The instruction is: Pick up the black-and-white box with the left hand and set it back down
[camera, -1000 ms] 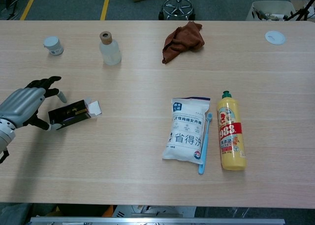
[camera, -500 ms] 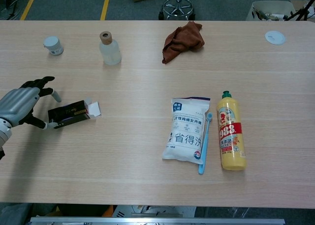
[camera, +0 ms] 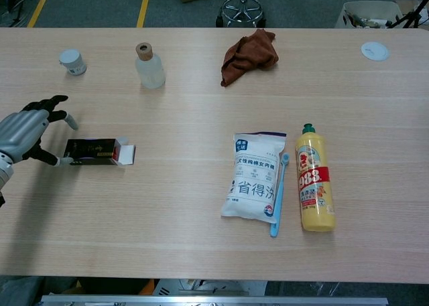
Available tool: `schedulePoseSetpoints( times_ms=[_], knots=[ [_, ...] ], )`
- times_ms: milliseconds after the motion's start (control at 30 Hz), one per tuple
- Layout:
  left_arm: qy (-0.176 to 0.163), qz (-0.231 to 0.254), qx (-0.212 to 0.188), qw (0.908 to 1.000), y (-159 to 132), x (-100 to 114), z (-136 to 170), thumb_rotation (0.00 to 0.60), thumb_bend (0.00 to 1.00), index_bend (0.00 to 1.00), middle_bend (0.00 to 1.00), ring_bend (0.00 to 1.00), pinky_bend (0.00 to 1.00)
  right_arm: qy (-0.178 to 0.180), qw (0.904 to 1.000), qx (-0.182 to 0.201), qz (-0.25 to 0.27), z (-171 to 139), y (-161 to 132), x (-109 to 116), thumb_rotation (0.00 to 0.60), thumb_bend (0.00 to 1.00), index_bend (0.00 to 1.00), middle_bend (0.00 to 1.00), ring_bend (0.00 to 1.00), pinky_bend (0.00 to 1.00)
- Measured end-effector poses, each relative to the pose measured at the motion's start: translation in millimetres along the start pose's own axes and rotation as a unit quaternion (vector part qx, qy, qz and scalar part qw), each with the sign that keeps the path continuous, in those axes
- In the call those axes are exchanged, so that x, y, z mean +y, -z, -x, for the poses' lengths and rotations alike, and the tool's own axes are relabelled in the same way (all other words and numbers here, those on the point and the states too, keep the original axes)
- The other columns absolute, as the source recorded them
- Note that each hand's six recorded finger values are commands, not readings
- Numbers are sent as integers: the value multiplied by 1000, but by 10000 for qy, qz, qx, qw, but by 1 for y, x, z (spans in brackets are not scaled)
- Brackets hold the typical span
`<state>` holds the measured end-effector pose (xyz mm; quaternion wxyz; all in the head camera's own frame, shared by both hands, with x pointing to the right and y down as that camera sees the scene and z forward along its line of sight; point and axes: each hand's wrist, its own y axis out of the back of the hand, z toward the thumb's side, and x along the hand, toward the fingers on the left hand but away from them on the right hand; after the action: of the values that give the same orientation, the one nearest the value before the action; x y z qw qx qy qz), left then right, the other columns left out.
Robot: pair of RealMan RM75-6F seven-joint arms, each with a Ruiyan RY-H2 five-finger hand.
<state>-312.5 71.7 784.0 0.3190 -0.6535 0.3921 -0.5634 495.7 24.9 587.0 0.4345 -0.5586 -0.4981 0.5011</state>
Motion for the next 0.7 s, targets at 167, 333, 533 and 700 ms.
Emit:
schedulePoseSetpoints(
  times_ms=[167,333,533,700],
  knots=[
    [6,-11,47,10000,3,1,-4,600,138,344,0,0,10,-18,10000,-7,8,0,0,-1,600,209,471,349,336,466],
    [125,-33,90,9999,6,0,-4,600,137,344,0,0,10,-30,10000,-8,14,0,0,-2,600,209,472,349,336,466],
    [370,16,142,9992,7,-1,-4,600,137,348,0,0,10,-43,10000,0,21,0,-1,-3,600,209,472,349,336,466],
    [519,22,145,9985,5,2,-9,600,138,351,0,0,10,-65,10000,-2,23,0,-1,-4,600,209,472,349,336,466]
  ],
)
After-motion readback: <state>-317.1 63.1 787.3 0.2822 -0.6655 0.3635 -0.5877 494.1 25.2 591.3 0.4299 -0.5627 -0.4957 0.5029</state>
